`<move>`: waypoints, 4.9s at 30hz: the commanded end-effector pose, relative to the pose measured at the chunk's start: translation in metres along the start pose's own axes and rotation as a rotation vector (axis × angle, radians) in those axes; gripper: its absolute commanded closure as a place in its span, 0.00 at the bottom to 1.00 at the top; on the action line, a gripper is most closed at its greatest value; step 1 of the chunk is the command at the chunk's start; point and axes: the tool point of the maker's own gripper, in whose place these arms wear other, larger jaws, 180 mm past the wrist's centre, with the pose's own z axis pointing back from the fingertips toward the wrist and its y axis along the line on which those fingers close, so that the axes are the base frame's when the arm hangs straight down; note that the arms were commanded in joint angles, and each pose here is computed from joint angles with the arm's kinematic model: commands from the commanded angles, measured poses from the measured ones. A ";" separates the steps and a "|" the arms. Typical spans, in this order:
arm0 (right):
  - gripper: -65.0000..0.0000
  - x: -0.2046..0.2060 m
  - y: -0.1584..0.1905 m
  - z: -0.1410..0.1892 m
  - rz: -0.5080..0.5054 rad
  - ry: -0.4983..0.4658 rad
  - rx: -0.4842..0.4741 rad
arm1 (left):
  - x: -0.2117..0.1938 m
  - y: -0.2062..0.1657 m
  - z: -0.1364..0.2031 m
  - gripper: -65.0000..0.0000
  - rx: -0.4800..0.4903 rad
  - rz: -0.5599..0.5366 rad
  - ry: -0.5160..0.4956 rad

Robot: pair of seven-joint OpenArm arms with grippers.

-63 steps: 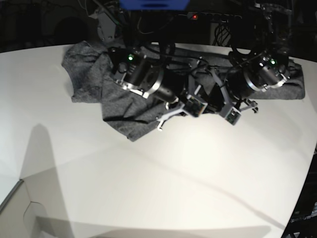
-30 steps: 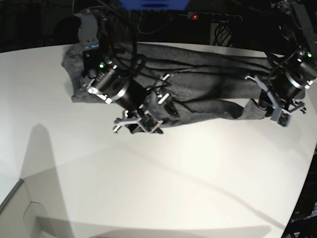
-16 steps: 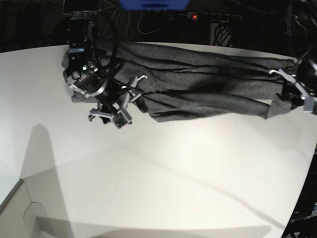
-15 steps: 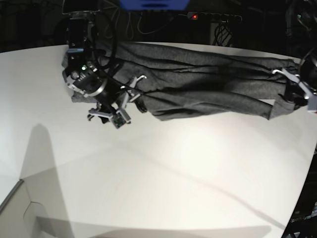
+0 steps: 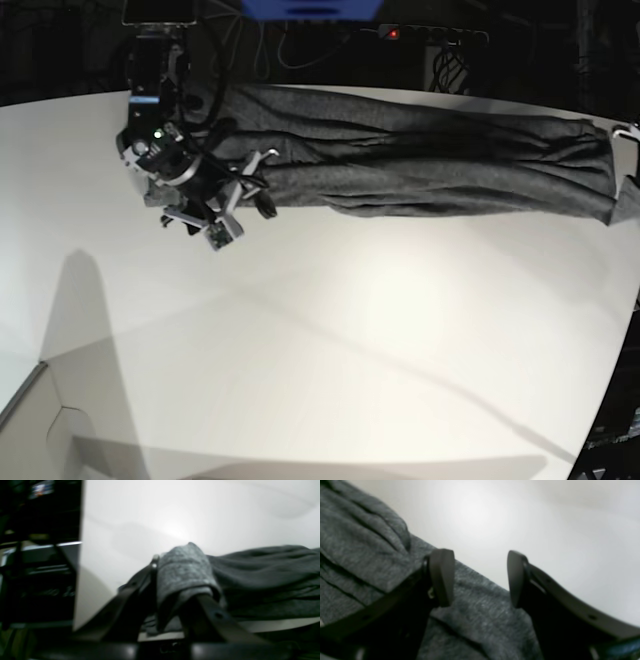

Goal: Layout the t-shirt on the table in an organized manner, then fold the t-shirt properly

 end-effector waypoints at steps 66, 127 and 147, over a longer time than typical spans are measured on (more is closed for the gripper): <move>0.48 -0.018 -0.029 0.030 -0.007 -0.057 -0.070 | -0.111 0.074 -0.077 0.85 0.252 0.179 0.196; 0.48 -0.006 -0.027 0.030 0.005 -0.084 -0.070 | -0.142 0.114 -0.051 0.52 0.307 0.203 0.385; 0.48 -0.007 -0.027 0.030 0.006 -0.083 -0.070 | -0.136 0.089 -0.054 0.22 0.198 0.407 0.277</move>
